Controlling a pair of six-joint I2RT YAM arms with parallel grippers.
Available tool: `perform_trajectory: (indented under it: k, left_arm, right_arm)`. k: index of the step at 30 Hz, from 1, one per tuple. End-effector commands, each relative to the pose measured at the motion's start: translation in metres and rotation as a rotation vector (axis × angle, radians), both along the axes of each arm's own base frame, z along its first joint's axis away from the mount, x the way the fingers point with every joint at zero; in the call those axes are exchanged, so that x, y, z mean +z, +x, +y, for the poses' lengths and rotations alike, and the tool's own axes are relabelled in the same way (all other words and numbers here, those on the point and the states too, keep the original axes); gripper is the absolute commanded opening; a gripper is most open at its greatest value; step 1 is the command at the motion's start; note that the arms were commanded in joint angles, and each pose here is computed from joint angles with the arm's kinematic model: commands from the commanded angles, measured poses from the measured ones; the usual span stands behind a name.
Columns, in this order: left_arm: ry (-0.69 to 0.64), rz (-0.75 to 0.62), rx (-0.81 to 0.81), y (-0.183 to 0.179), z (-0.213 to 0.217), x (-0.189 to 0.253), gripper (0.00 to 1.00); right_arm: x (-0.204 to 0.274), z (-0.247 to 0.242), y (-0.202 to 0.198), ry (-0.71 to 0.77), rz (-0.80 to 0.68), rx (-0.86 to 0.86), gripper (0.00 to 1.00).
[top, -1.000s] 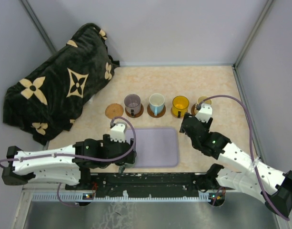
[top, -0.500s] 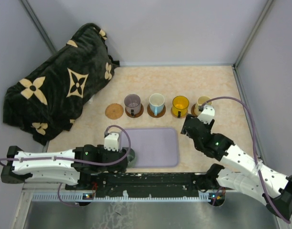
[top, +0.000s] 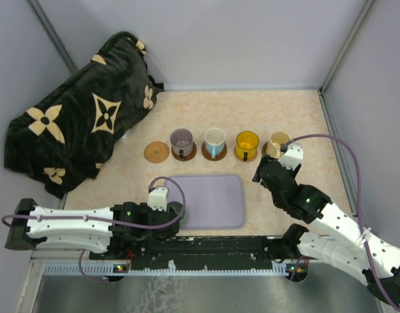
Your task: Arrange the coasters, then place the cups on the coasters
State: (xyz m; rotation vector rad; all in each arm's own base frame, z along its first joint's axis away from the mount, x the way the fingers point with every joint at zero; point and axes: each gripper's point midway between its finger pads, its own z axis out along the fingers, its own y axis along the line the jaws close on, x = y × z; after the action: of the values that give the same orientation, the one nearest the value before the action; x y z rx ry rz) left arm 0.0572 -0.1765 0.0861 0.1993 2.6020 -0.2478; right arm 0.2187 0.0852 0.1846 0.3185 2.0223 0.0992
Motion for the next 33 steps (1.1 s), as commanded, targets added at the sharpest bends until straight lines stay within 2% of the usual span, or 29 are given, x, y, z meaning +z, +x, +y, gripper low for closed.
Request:
perform_trajectory:
  k: [1, 11, 20, 28, 33]
  left_arm:
    - [0.003, 0.001, -0.014, -0.002, -0.004, -0.007, 0.75]
    - [0.052, -0.043, 0.0, 0.006, 0.003, -0.016, 0.67]
    - [0.07, -0.056, -0.009, 0.009, 0.001, -0.02, 0.49]
    - [0.065, -0.043, -0.031, 0.006, -0.005, -0.024, 0.41]
    - [0.068, -0.016, -0.041, 0.001, -0.008, -0.031, 0.31]
  right_arm:
    - [0.02, -0.005, 0.003, 0.03, -0.047, -0.036, 0.7]
    - [0.02, -0.005, 0.003, 0.04, -0.054, -0.038, 0.71]
    - [0.018, -0.004, 0.003, 0.046, -0.051, -0.039, 0.71]
    - [0.015, -0.002, 0.003, 0.053, -0.046, -0.032, 0.71]
    - [0.013, -0.001, 0.003, 0.059, -0.043, -0.032, 0.71]
